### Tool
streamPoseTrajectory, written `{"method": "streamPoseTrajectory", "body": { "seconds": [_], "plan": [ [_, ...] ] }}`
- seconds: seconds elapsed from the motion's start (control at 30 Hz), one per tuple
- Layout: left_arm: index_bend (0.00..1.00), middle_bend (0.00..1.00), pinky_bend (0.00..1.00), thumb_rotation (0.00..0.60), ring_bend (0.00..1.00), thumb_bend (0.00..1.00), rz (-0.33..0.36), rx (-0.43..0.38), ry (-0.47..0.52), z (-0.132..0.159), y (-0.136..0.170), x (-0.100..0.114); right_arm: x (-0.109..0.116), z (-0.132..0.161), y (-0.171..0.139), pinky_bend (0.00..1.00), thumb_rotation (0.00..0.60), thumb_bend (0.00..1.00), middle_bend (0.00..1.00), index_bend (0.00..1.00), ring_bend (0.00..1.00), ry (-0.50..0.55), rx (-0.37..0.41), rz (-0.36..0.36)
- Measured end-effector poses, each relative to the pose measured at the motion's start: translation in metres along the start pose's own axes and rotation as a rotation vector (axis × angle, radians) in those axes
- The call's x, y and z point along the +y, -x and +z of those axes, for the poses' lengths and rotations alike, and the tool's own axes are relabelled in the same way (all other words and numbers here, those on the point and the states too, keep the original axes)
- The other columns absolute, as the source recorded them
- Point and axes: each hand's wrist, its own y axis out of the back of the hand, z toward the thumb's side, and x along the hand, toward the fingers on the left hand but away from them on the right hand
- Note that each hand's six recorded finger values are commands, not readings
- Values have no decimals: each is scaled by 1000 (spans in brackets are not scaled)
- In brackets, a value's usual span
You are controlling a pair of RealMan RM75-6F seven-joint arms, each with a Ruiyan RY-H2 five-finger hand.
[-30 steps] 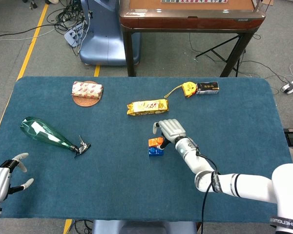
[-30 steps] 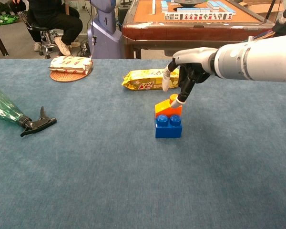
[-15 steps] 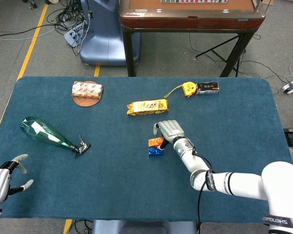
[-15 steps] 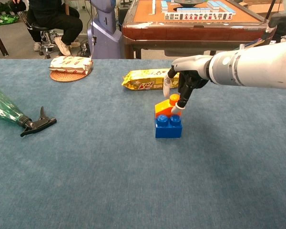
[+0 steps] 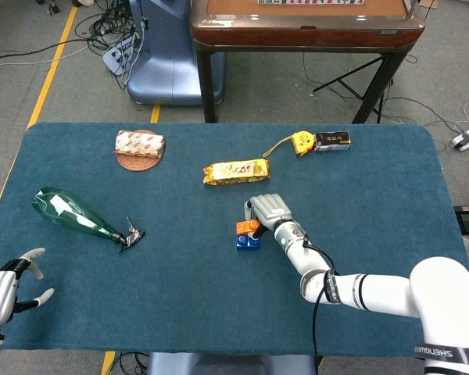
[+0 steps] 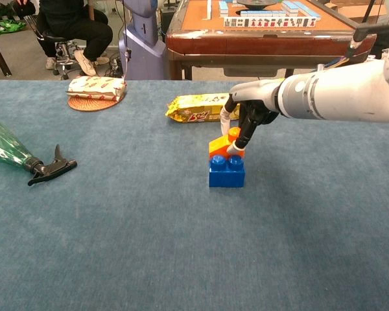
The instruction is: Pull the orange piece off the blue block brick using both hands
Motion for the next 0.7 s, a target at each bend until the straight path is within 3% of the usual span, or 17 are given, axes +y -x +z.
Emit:
{"method": "streamPoseTrajectory", "body": {
  "seconds": [0.17,0.4,0.7],
  "plan": [
    [305,552,614,600,409,36,8,-11,22,4,-3,2,7,1,-5,1000,600,553,1000,629,1000,37,22,-9],
    [327,659,660,600,483,36,26,-51,85,20,-20,10,37,3,-31,1000,600,560,1000,665,1000,85,95,-71],
    [346,884,894,600,655,36,17,-189,217,82,-59,22,88,-7,-71,1000,600,583,1000,666,1000,119,129,-199]
  ]
}}
